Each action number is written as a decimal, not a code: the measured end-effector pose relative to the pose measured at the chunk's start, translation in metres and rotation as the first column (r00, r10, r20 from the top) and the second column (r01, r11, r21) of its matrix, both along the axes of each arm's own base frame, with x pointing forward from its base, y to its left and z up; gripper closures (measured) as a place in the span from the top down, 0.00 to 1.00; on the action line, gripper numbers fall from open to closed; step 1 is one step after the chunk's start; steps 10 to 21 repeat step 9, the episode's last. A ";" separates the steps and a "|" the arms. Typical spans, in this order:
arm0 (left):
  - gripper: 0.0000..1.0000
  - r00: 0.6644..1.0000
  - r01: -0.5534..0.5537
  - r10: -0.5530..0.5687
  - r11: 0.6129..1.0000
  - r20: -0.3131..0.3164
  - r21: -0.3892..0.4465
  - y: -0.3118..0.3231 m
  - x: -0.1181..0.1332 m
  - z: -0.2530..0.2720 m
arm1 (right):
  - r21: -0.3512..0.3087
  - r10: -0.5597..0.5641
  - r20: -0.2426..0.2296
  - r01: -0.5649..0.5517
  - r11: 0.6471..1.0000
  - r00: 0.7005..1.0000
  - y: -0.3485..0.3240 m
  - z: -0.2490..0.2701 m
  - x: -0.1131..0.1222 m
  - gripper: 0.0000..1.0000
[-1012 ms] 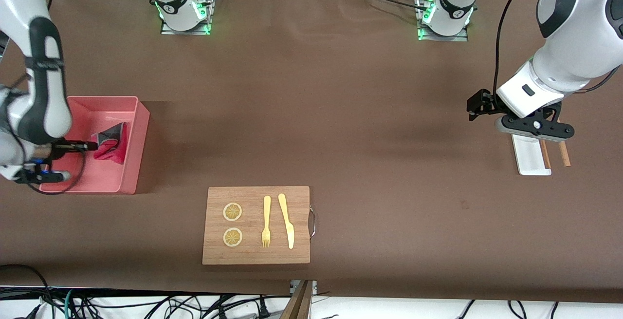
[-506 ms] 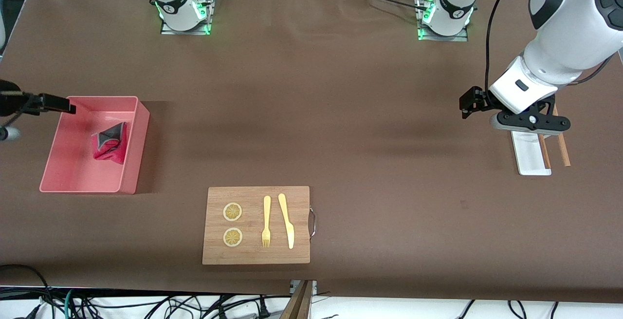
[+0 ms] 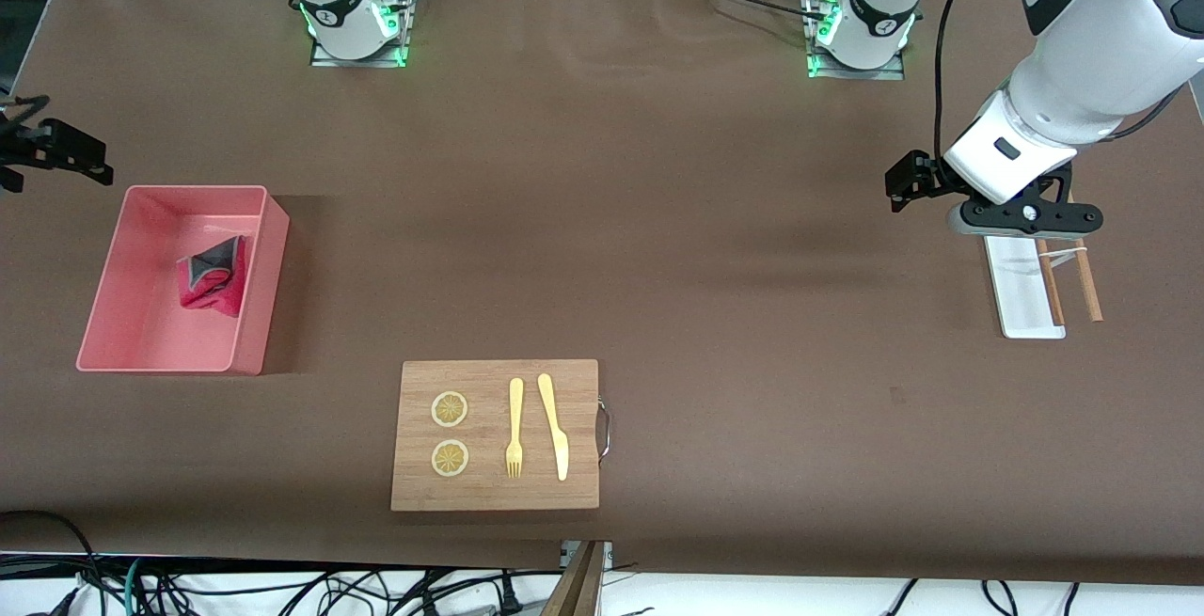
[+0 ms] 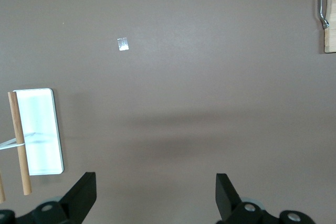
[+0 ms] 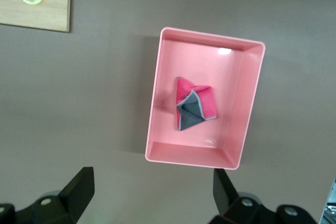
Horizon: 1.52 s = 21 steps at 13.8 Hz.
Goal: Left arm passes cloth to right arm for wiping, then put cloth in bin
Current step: 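Open the right gripper and raise it away from the bin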
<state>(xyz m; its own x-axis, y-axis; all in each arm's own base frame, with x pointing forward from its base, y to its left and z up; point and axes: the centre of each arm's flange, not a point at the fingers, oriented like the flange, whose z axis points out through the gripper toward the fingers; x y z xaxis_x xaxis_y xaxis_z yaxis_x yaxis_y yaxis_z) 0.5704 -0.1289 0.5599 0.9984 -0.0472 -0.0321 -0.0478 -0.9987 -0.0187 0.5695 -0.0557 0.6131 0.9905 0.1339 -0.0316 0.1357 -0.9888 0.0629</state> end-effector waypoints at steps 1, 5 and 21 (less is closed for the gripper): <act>1.00 1.000 -0.001 0.001 1.000 0.001 -0.001 0.001 0.000 0.000 | 0.000 0.001 0.013 -0.001 1.000 1.000 0.000 0.007 -0.003 1.00; 1.00 0.999 -0.037 0.040 0.995 0.029 -0.088 0.006 0.011 -0.003 | 0.007 -0.061 -0.018 0.062 0.998 0.998 0.006 0.014 -0.016 1.00; 1.00 0.998 -0.056 0.057 0.998 0.039 -0.024 0.029 0.030 -0.026 | 0.045 -0.104 -0.051 0.107 0.993 0.993 0.021 0.010 -0.019 1.00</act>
